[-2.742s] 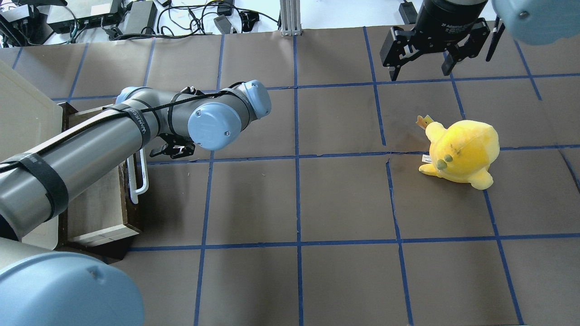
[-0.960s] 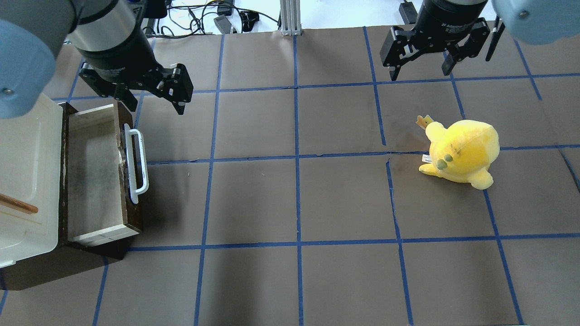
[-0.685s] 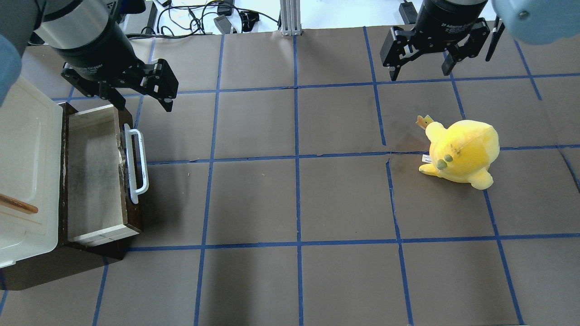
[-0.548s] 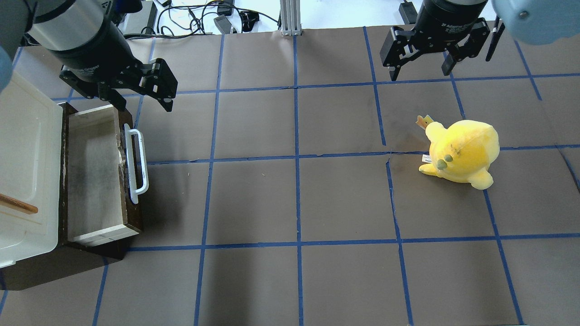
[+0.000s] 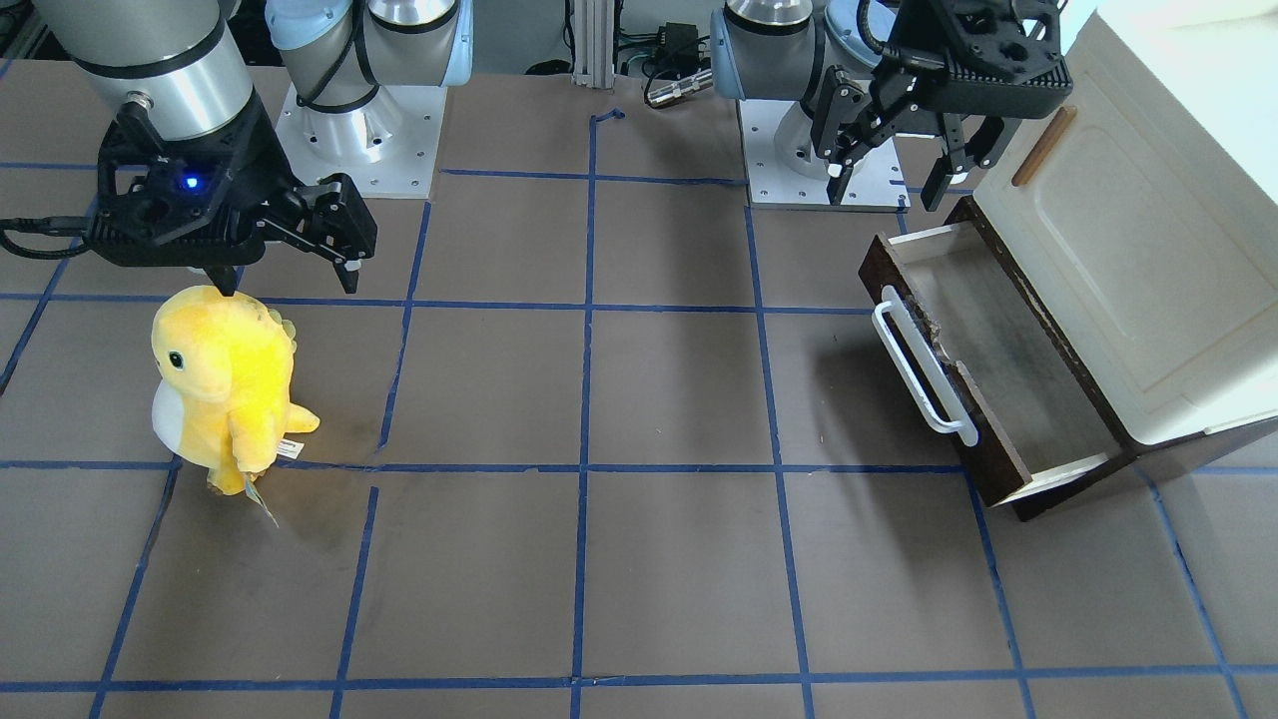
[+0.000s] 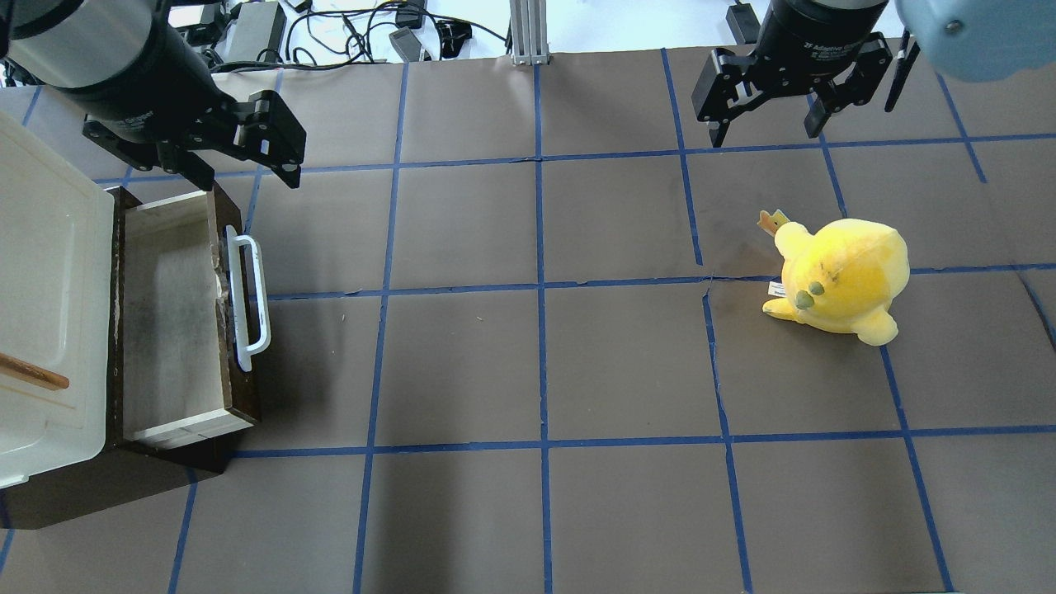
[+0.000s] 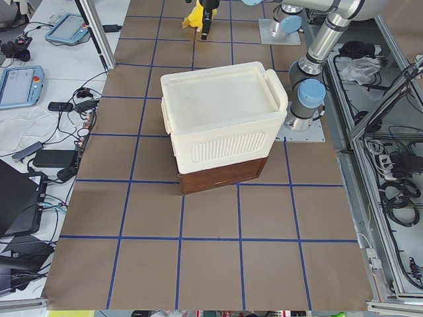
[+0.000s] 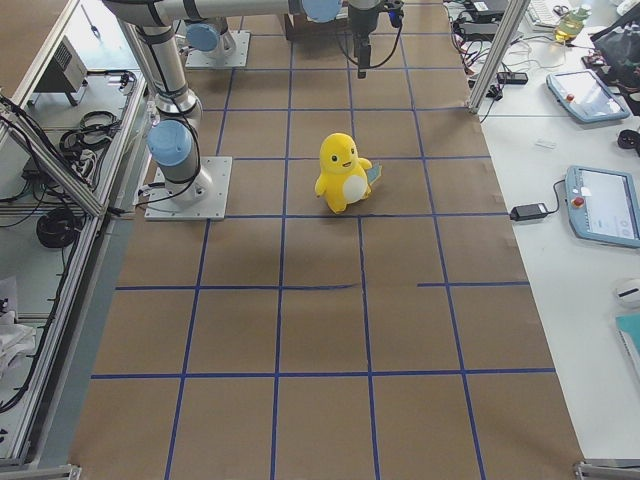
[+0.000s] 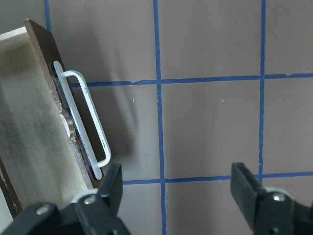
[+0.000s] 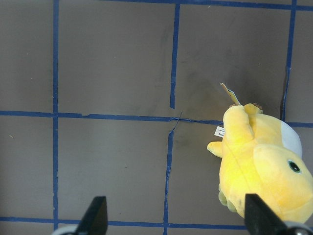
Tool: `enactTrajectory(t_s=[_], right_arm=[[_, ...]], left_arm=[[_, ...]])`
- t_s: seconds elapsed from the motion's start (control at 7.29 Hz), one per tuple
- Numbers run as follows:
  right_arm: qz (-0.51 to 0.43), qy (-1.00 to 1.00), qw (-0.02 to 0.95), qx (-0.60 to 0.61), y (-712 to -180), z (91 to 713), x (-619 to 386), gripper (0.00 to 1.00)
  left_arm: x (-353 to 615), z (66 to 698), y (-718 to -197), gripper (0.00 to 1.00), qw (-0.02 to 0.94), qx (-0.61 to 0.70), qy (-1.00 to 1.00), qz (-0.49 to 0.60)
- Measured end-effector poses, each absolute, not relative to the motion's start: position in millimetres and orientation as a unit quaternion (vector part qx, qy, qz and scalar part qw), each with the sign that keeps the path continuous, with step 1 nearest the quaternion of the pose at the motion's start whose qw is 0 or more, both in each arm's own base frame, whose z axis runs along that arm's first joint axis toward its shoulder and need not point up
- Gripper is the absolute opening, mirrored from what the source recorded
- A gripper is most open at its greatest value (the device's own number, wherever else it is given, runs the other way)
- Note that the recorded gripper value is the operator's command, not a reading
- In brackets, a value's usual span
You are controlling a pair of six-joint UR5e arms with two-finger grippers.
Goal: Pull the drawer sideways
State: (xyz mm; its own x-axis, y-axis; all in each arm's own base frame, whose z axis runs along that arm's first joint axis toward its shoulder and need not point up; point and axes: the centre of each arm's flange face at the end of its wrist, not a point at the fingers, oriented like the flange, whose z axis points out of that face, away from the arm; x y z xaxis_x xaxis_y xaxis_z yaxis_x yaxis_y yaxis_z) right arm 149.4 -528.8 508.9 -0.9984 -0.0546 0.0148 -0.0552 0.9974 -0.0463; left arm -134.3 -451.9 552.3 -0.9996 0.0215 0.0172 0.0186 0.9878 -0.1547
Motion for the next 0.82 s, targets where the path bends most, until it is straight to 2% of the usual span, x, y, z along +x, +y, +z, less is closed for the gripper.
enactTrajectory(t_s=[0.27,0.41,0.69,0.82], right_arm=[[0.023,-0.999,0.007,0.027,-528.8,509.0,149.4,1.0],[0.023,-0.999,0.007,0.027,-528.8,508.9,149.4,1.0],[0.023,-0.999,0.007,0.027,-528.8,509.0,149.4,1.0],[0.023,-0.999,0.007,0.027,-528.8,509.0,149.4,1.0]], left_arm=[[-134.0,546.9,-451.8,0.85,0.01,-0.011,-0.997,0.078],[-134.2,546.7,-452.5,0.89,0.009,-0.01,-0.996,0.083],[-134.5,546.6,-453.7,0.92,0.006,-0.01,-0.996,0.087],[-134.7,546.4,-453.8,1.0,0.006,-0.01,-0.996,0.087]])
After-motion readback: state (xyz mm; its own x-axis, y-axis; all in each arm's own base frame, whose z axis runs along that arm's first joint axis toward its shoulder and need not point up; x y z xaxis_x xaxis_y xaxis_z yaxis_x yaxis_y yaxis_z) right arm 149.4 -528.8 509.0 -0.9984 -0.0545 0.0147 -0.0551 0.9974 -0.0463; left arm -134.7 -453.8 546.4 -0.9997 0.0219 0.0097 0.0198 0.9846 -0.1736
